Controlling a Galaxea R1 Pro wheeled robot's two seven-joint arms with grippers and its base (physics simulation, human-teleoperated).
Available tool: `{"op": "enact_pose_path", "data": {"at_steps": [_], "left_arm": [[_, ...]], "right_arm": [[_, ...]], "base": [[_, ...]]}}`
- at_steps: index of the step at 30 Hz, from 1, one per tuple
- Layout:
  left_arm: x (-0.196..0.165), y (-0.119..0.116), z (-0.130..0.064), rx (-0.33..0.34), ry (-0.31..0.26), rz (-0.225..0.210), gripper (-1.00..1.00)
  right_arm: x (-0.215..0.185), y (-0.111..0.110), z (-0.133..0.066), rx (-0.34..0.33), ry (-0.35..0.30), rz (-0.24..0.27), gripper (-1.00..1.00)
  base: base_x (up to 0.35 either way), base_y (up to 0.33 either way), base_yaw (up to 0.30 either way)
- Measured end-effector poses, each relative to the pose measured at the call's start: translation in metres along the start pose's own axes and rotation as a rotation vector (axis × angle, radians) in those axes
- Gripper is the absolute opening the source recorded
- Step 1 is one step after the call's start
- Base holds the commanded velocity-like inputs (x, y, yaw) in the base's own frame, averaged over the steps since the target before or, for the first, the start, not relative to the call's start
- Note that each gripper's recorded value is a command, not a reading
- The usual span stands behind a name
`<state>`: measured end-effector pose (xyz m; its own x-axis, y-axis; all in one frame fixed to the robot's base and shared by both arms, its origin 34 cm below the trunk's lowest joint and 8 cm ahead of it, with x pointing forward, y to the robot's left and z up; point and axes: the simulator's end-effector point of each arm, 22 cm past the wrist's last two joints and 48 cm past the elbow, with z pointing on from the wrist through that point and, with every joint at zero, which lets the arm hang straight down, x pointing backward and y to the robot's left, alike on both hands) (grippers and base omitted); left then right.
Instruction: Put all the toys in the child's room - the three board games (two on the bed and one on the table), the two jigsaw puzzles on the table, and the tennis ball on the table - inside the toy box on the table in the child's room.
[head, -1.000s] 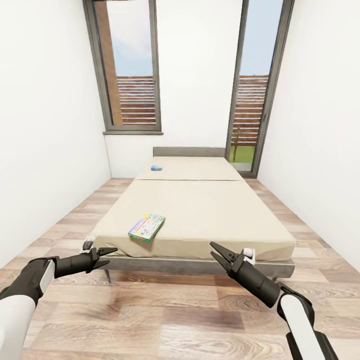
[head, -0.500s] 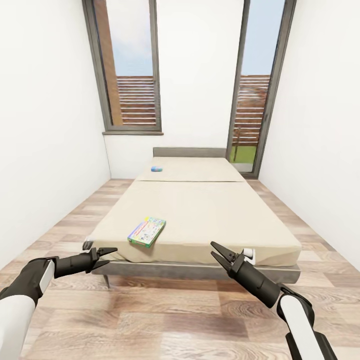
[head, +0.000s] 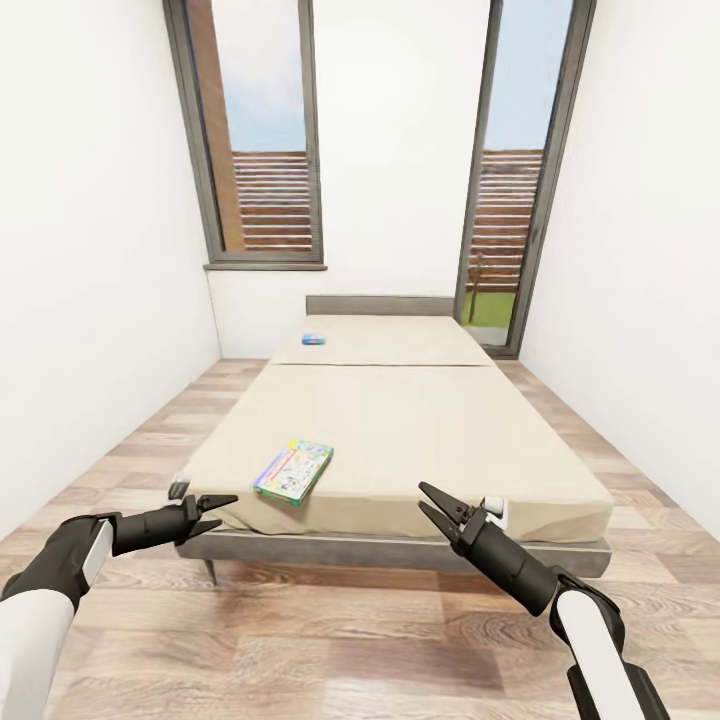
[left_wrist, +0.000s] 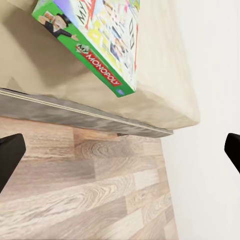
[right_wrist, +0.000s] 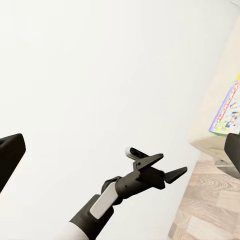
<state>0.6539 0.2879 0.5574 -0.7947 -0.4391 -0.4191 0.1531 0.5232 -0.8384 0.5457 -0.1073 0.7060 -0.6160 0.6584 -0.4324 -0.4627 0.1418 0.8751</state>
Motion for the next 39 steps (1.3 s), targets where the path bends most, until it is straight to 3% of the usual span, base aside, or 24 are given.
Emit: {"op": "enact_pose_path", "data": {"at_steps": [17, 39], "left_arm": [[0.0010, -0.0007, 0.0016, 0.001, 0.002, 0.000, 1.00], [0.0010, -0.0008, 0.0016, 0.001, 0.002, 0.000, 1.00]], "right_arm": [[0.0043, 0.0095, 0.0066, -0.039, -0.008, 0.018, 1.00], [0.0044, 0.0098, 0.0067, -0.039, -0.008, 0.018, 1.00]], "base": [[0.000, -0.174, 0.000], [0.074, -0.010, 0.000]]}}
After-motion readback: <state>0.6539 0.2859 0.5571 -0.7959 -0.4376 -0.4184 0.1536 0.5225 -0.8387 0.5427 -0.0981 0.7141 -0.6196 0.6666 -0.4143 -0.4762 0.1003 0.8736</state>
